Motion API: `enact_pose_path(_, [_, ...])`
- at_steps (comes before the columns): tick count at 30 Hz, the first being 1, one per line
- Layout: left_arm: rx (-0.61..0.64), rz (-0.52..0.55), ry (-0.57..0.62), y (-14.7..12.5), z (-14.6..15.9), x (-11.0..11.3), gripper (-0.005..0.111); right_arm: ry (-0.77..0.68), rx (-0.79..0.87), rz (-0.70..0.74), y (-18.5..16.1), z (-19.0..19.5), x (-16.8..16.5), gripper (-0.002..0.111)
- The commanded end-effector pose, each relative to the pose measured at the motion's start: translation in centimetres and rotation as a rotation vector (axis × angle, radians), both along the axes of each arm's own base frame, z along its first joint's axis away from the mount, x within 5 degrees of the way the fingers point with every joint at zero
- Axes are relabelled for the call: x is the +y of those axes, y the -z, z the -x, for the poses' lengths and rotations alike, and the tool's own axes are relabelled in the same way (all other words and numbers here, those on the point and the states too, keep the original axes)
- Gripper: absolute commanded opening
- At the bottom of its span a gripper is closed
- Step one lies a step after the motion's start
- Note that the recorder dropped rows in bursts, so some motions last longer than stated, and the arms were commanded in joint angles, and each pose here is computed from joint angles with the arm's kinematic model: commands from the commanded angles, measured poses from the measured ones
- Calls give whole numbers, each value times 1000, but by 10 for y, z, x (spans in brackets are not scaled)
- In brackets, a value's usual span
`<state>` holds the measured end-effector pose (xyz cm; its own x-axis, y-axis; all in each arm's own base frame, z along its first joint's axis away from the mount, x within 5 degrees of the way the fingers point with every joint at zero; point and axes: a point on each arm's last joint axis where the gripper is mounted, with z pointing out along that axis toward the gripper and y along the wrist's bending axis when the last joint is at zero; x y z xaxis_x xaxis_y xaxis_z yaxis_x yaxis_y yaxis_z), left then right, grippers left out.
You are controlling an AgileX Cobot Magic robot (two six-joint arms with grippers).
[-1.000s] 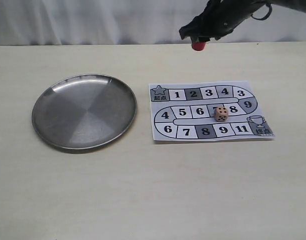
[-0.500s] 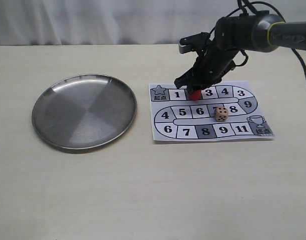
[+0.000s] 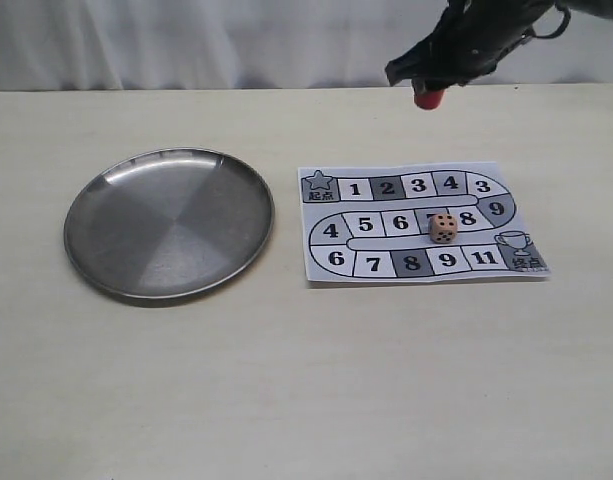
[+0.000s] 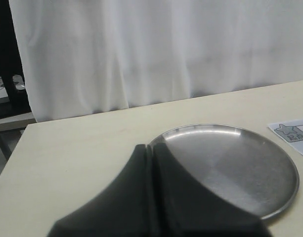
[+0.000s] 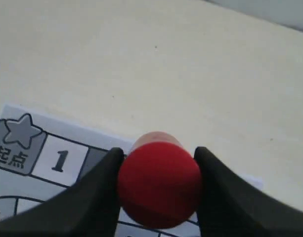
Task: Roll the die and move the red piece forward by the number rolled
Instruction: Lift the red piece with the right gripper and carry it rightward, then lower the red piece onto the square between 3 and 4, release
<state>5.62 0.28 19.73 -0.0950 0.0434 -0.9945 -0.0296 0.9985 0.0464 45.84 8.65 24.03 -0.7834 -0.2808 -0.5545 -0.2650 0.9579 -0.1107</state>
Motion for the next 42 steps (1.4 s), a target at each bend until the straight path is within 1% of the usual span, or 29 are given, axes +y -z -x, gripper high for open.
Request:
enact_pose_path(1, [-9,1,9,0,0,-1,0,6,90,32,54,-2,-7,4])
enact_pose_path(2, [-9,1,9,0,0,-1,0,3,118,36,76,-3,-6,4])
enact_pose_path(3, [-9,1,9,0,0,-1,0,2,126,37,83,-4,-6,4])
enact_pose_path(4, [-9,1,9,0,0,-1,0,2,156,43,100,-5,-6,4])
enact_pose_path(6, [-9,1,9,0,0,-1,0,2,177,47,109,-5,-6,4])
enact_pose_path(8, [-9,1,9,0,0,-1,0,2,189,49,113,-4,-6,4])
enact_pose_path(17, [-9,1,9,0,0,-1,0,3,197,51,111,-3,-6,4])
enact_pose_path(20, [-9,1,9,0,0,-1,0,-7,190,71,110,-4,-7,4])
enact_pose_path(23, [-9,1,9,0,0,-1,0,-18,164,94,100,-4,-9,4])
enact_pose_path(26, [-9,1,9,0,0,-1,0,-12,117,84,77,-3,-9,4])
enact_pose_path(31, [-9,1,9,0,0,-1,0,1,-36,51,18,3,-13,4])
enact_pose_path(35, [-9,1,9,0,0,-1,0,58,-119,10,-13,7,-26,4])
enact_pose_path(38, [-9,1,9,0,0,-1,0,92,-121,0,-18,8,-36,4])
enact_pose_path(41, [-9,1,9,0,0,-1,0,111,-74,8,-6,6,-43,4])
enact_pose_path(42, [-9,1,9,0,0,-1,0,117,-53,10,3,4,-45,4])
